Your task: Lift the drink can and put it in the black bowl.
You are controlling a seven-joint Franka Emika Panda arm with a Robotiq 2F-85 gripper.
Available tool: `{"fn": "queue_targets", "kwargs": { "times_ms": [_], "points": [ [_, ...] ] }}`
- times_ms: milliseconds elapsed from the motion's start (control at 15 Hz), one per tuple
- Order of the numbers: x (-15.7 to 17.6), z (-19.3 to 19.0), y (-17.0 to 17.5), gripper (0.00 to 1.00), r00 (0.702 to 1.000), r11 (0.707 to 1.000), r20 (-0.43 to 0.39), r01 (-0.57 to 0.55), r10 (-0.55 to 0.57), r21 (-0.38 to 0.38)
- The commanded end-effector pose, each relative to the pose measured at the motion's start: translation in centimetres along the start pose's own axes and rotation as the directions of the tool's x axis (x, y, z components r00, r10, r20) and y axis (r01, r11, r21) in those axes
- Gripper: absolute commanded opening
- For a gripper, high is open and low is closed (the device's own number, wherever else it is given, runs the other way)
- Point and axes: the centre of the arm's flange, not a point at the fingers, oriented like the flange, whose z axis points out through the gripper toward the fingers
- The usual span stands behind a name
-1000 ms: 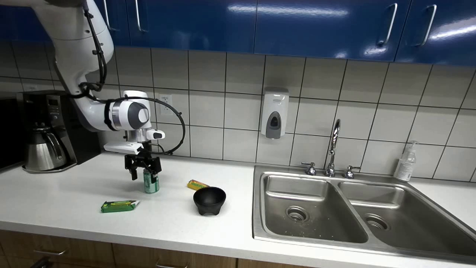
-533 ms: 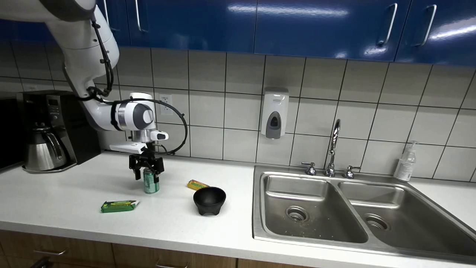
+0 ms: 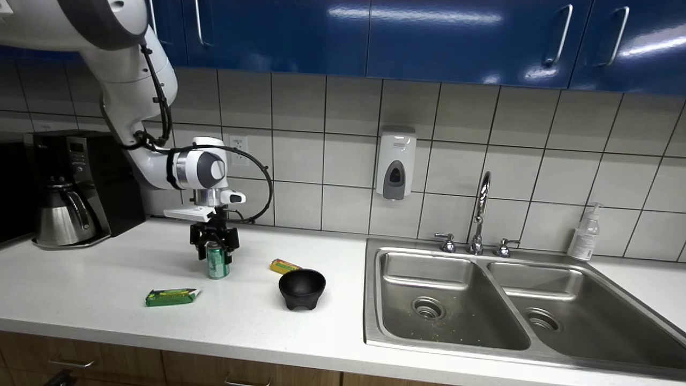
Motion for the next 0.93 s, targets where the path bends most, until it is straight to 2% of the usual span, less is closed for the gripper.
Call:
{"fn": "queue_targets", "kwargs": {
  "times_ms": [0,67,133,200,467,867],
  "points": [
    [1.9,-0.1,-0.2,1.0,0.999,1.0,0.028,-0.031,0.031,0.0],
    [2.0,0.0,-0.1,1.0,0.999,0.999,0.031,-0.032,0.032,-0.002],
    [2.2,0.0,-0.1,0.75,0.999,0.999,0.031,-0.032,0.032,-0.003],
    [2.3,0.1,-0.1,0.72,0.999,1.0,0.032,-0.03,0.03,-0.004],
    [2.8,0.0,-0.2,0.41,0.999,0.999,0.035,-0.032,0.032,-0.003],
    [2.5,-0.9,0.2,0.41,0.999,0.999,0.028,-0.035,0.035,-0.004]
  ]
}}
